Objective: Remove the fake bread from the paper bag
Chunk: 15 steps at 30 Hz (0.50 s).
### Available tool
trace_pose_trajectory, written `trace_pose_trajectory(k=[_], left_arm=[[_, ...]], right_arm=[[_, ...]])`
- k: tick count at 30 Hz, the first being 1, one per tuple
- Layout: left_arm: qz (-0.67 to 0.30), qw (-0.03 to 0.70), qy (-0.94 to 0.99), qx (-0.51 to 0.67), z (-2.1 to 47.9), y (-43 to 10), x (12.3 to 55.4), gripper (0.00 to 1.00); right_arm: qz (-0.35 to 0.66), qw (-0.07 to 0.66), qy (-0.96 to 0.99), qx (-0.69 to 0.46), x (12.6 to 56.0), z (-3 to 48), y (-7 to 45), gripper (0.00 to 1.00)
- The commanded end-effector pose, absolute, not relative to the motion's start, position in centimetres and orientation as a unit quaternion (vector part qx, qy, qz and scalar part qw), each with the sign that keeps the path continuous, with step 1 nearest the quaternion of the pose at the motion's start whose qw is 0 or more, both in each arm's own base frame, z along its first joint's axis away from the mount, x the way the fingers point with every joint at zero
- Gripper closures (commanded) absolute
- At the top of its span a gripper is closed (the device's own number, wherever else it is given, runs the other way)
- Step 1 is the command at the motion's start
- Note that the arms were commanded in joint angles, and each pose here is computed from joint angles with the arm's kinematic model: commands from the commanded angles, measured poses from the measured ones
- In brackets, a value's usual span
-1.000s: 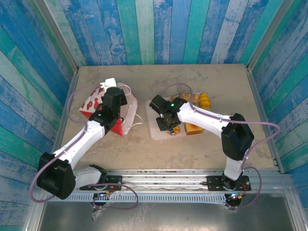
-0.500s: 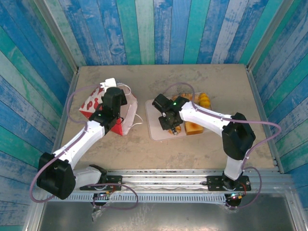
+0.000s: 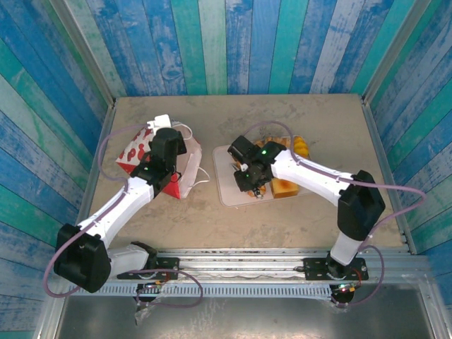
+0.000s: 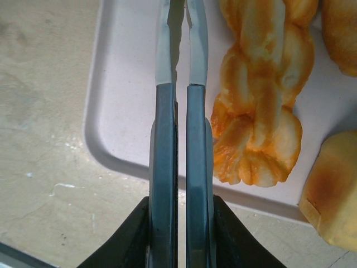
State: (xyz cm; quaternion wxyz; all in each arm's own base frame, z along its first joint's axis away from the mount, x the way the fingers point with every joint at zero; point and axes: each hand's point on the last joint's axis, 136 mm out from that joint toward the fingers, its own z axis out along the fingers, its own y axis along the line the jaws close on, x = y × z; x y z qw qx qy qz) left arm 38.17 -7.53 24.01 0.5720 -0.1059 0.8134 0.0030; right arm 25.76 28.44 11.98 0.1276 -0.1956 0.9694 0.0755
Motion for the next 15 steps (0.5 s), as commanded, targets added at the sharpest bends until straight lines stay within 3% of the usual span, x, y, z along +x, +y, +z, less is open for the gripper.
trace_pose_trajectory(k=[1,15], left_arm=[[-0.008,0.588,0.804,-0.090,25.8,-7.8,38.1,0.97],[-0.001,0.579,0.815,-0.031,25.4,-8.9,38.3,0.97]], right_arm=[[0.113,0.142,0.963,-0.201,25.2,14.4,28.8,0.72],[0.262,0.185,0.921,-0.221,23.0,22.1,31.4,0.70]])
